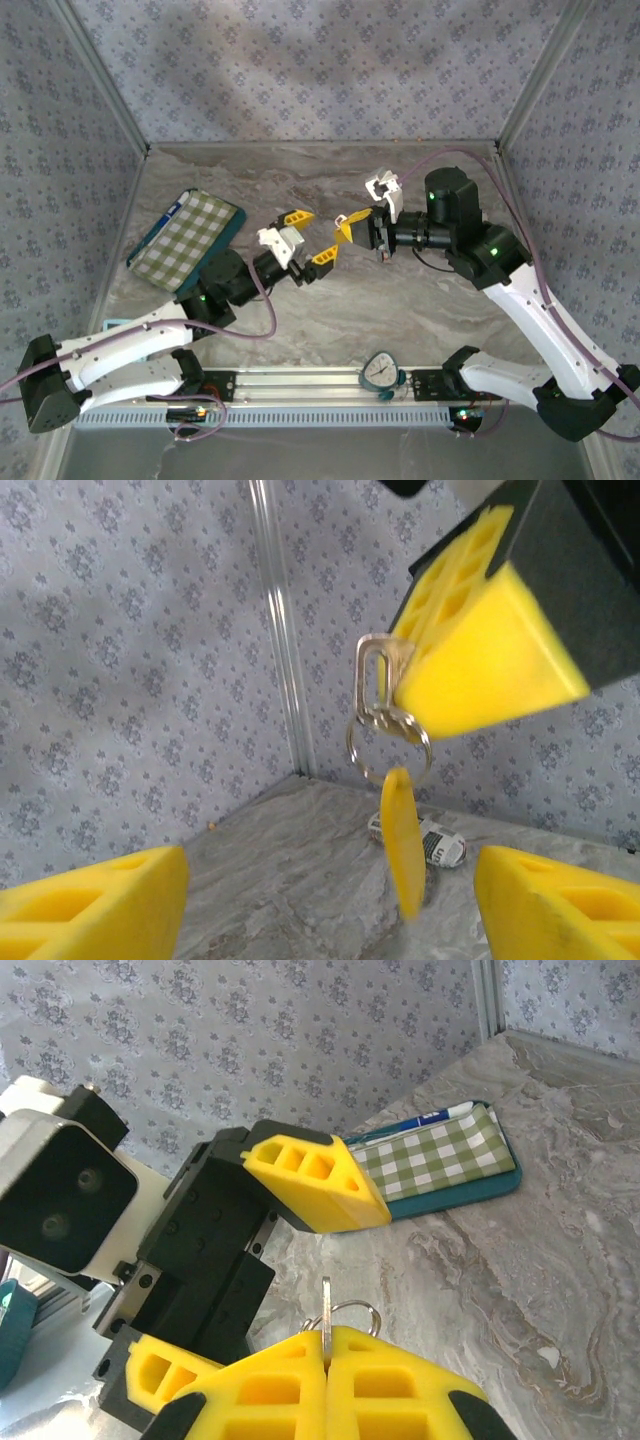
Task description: Remove the keys from the keyring
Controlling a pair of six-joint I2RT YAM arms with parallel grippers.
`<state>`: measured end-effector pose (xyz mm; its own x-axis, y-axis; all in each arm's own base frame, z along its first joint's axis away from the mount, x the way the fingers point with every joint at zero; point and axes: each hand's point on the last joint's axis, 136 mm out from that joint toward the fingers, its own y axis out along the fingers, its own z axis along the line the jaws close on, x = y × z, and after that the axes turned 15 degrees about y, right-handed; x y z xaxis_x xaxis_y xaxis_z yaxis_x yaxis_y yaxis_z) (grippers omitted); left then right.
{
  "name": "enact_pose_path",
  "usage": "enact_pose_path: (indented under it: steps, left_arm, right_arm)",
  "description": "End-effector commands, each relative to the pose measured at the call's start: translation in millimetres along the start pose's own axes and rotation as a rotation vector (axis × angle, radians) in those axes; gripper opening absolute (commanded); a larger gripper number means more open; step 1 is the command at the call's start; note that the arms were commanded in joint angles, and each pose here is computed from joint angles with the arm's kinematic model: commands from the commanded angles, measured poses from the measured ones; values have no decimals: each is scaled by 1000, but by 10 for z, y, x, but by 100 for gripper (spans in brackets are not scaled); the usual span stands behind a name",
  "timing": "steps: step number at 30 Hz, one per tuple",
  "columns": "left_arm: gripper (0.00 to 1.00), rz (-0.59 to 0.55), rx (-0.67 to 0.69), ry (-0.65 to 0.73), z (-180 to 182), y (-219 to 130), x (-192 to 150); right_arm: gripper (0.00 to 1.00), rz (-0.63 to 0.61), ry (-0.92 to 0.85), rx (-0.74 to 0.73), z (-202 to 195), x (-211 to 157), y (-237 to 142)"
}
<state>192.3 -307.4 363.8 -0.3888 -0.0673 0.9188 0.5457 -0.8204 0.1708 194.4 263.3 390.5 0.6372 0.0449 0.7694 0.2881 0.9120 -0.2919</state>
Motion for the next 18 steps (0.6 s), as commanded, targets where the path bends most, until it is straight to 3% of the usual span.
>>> enact_pose_path:
  steps: [1, 12, 18]
  left_arm:
    - [77, -87, 17, 23, 82, 36, 316]
    - [80, -101, 30, 98, 78, 258, 322]
    - [76, -99, 28, 117, 77, 386, 347]
  right_arm:
    - [0, -16, -46, 38, 160, 61, -78]
    - [0, -18, -52, 49, 207, 70, -80]
    - [0, -23, -59, 55, 239, 64, -105]
